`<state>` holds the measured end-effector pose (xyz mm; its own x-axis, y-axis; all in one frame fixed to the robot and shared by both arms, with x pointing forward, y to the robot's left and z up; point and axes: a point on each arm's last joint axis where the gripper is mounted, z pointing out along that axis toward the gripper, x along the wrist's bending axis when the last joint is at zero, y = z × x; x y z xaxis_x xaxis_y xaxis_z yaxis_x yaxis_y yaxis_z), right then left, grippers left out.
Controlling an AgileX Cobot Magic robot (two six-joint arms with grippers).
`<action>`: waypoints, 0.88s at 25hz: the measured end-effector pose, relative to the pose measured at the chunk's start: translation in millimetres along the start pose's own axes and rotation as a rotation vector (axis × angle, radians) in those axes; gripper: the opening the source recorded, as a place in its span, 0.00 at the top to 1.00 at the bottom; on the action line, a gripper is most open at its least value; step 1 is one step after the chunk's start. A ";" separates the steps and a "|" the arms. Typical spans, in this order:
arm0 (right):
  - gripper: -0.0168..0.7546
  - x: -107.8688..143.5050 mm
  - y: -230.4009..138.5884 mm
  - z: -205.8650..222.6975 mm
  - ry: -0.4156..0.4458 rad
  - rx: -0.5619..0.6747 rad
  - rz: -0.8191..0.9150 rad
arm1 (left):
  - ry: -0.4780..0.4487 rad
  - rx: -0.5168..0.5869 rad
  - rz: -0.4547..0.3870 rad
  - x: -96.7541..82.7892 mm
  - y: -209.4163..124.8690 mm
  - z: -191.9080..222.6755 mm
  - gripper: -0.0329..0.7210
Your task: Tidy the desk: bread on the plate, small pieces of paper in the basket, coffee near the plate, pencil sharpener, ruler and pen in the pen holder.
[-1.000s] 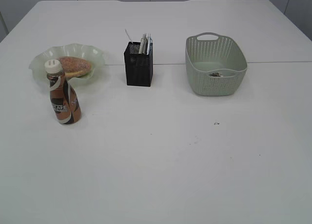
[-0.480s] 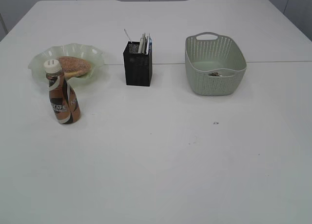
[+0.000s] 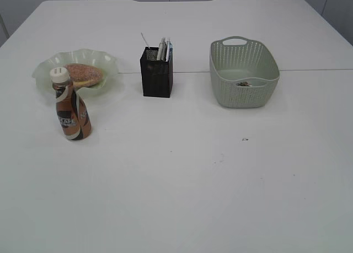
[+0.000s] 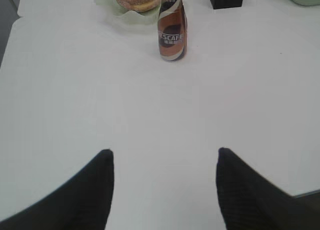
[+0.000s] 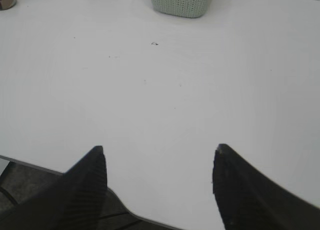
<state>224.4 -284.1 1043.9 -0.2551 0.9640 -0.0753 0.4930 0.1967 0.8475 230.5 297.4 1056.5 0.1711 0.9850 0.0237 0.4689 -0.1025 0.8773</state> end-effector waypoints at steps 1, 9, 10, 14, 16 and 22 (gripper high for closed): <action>0.34 0.0 0.0 0.0 0.000 0.000 0.000 | 0.000 0.000 -0.002 -0.2 0.0 0.0 0.33; 0.34 -1.6 -0.4 0.0 -0.017 0.005 -0.007 | -0.018 -0.002 -0.012 -1.9 0.2 0.0 0.34; 0.34 -1.7 -0.4 0.0 -0.018 0.005 -0.008 | -0.018 -0.002 -0.012 -1.9 0.2 0.0 0.35; 0.34 -1.9 -0.5 0.0 -0.020 0.005 -0.009 | -0.018 -0.002 -0.012 -1.9 0.2 0.0 0.38; 0.34 -1.9 -0.5 0.0 -0.020 0.005 -0.009 | -0.018 -0.002 -0.012 -1.9 0.2 0.0 0.39; 0.34 -1.9 -0.5 0.0 -0.021 0.006 -0.009 | -0.018 -0.002 -0.012 -1.9 0.2 0.0 0.42</action>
